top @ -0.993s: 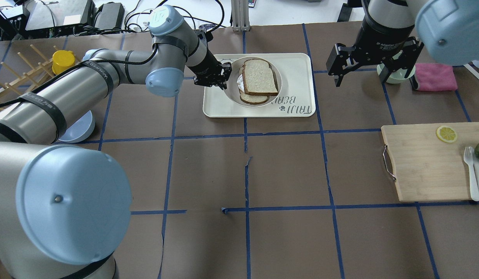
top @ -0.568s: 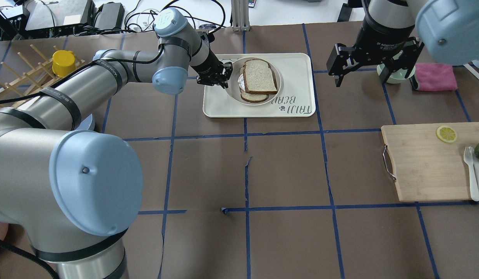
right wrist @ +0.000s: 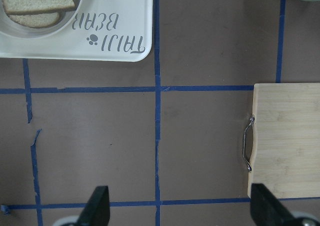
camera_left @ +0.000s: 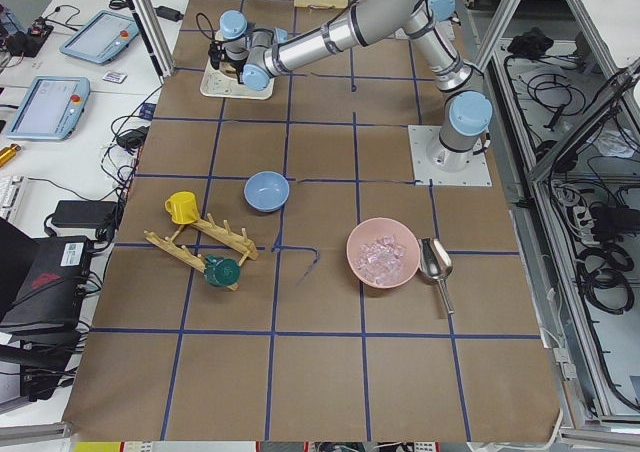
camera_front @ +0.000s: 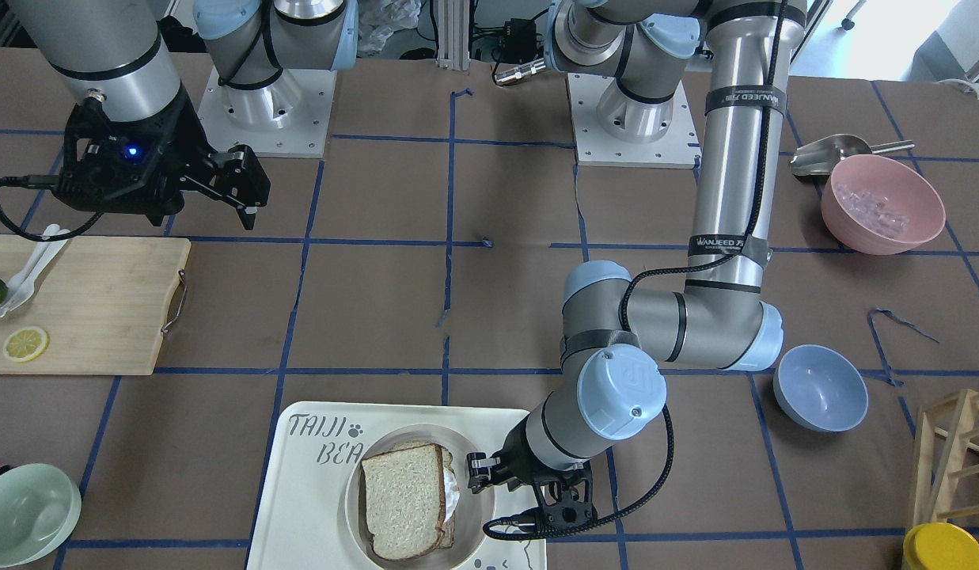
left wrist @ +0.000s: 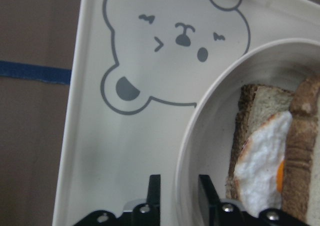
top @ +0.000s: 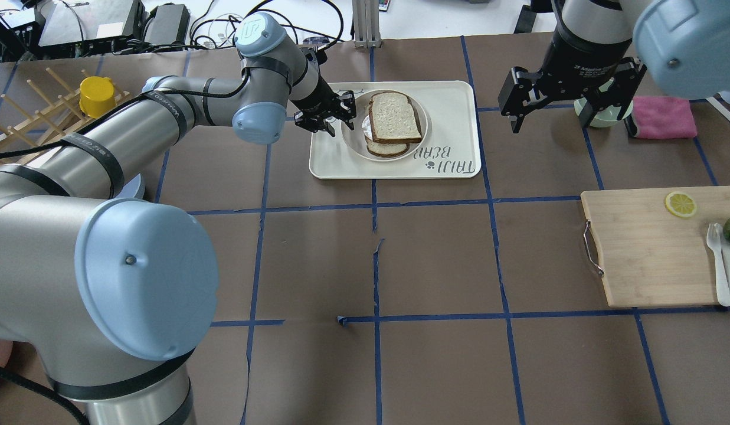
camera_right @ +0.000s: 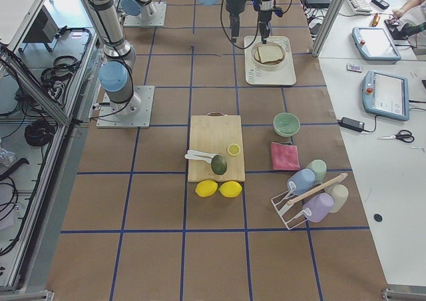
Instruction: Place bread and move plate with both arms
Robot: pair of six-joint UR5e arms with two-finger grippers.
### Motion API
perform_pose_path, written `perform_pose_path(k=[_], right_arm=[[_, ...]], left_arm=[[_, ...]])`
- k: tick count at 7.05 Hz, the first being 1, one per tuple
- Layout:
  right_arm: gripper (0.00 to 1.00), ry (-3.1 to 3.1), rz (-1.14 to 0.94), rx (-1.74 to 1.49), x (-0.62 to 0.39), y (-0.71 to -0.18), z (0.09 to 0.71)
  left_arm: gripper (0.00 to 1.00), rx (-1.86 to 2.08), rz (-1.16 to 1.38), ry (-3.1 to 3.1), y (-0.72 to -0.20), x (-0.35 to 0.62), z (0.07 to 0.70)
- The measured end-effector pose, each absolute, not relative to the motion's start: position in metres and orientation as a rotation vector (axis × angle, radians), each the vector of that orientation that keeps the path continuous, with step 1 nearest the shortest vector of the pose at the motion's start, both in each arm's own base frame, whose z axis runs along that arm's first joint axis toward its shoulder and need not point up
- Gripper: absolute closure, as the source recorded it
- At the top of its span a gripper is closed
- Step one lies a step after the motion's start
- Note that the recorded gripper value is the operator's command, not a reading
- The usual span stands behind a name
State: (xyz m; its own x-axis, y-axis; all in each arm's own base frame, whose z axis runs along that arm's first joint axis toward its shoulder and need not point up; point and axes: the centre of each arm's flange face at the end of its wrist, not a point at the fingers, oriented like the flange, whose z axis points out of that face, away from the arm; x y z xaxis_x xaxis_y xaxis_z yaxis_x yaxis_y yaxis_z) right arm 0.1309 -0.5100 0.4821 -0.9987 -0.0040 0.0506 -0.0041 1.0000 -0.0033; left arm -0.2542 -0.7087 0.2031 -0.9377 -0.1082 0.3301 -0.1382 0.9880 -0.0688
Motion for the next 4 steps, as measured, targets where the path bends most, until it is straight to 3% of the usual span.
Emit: perform_pose_path(k=[4], right_arm=[[0.0, -3.09, 0.001, 0.014, 0.131, -0.509, 0.482]], left_arm=[[0.0, 0.194, 0.044, -2.929, -0.655, -0.241, 0.305]])
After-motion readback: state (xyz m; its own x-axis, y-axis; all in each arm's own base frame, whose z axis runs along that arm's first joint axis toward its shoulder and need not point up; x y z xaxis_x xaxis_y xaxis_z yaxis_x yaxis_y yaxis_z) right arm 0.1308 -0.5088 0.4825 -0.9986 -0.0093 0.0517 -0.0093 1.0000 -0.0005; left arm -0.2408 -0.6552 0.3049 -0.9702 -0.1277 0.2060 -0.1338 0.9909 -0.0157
